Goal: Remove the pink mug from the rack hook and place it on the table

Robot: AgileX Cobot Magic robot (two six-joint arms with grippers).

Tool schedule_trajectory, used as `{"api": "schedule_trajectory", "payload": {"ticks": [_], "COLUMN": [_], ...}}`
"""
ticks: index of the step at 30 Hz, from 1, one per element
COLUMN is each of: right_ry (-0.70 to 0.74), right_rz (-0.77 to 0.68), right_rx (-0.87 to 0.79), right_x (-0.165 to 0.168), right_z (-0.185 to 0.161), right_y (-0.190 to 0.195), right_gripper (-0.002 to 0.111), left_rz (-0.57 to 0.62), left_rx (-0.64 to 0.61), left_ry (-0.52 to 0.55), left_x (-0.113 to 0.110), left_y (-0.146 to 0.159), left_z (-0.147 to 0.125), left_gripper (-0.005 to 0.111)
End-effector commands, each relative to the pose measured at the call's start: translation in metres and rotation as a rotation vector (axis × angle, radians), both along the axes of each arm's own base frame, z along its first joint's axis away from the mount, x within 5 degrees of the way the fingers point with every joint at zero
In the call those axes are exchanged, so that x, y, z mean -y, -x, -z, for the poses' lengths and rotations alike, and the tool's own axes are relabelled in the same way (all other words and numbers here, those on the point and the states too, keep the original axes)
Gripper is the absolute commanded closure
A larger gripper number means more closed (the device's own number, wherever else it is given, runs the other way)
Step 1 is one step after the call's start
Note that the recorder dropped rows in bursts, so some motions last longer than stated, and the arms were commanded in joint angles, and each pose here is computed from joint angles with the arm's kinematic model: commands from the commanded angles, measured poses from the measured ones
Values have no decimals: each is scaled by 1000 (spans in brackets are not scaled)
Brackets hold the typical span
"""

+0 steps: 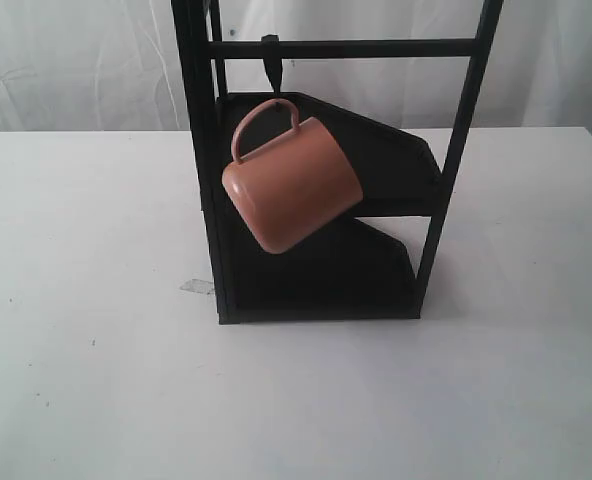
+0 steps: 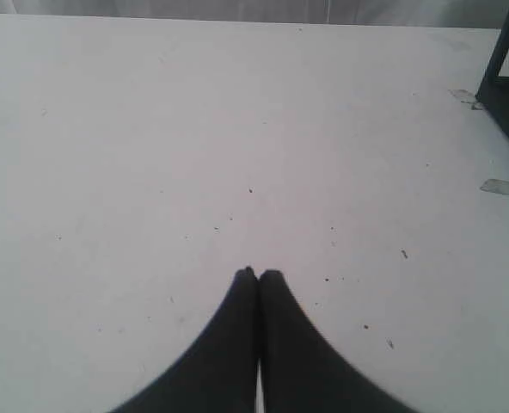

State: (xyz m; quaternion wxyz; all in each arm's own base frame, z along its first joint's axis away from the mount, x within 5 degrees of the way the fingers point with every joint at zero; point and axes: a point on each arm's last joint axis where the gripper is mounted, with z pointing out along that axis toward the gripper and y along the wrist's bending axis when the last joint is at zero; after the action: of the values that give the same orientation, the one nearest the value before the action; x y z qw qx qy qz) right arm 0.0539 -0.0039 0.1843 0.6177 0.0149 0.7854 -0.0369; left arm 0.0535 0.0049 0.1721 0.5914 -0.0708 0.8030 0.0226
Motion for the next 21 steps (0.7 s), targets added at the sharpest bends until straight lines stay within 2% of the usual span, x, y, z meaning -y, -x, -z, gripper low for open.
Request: {"api": "schedule_trajectory", "payload": {"ticks": [1,6,14,16,17,21], "right_ry": [0,99,135,140,105,-36], "right_rz": [1,-11,-2,6,12,3], "right_rx": [10,27,256,393,507,698], "right_x": [0,1,1,1,1,1], "right_z": [-1,-3,-24,-36,-46,-61], "right_y": [0,0,-2,-1,1,7], "right_gripper": [108,108,108,108,108,108], "left_rz": [-5,-5,-5,-5,-5,-5], "left_rx": [-1,-1,-1,-1,-1,-1], "left_ry": [8,8,8,8,8,8], "left_x": [0,0,0,0,0,0], "left_y": [0,0,0,0,0,0], "left_z": [1,1,1,1,1,1], "left_gripper": [107,107,107,107,107,107]}}
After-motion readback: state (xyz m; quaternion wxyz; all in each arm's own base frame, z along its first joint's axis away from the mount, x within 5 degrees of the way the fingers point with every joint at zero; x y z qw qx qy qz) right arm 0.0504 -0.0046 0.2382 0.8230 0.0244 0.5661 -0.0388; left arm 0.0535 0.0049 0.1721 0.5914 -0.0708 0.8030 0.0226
